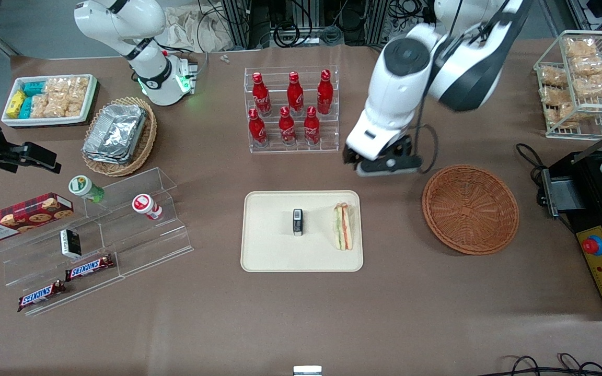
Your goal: Place sandwich from basket to tray
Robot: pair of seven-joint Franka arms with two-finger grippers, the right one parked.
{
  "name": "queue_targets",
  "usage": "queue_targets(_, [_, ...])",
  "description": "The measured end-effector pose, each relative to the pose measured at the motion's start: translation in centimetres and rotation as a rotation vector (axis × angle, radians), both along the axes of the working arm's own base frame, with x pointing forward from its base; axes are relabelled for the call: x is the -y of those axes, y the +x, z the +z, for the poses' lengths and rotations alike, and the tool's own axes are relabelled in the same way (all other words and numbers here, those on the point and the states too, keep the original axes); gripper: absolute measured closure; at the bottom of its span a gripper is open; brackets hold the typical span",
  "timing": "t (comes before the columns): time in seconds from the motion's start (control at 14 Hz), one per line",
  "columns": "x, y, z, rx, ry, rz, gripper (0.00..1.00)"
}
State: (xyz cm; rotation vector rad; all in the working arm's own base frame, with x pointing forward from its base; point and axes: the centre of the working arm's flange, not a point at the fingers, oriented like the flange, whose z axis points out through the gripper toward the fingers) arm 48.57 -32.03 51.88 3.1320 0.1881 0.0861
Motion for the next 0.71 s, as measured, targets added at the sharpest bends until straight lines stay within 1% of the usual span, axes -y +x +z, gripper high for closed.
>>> queue_targets(0.21, [-10.2,0.8,5.9,-0.014,-0.008,-0.024,0.0])
queue_targets(0.36, [-16.9,1.1,8.4,-0.011,-0.014,-0.029,0.0])
queue_targets(0.57, [-25.3,1.7,9.8,-0.011,-0.032,0.002,0.0])
queue_targets(0.71, [-27.9,1.9,9.8,-0.011,-0.039,0.031,0.0])
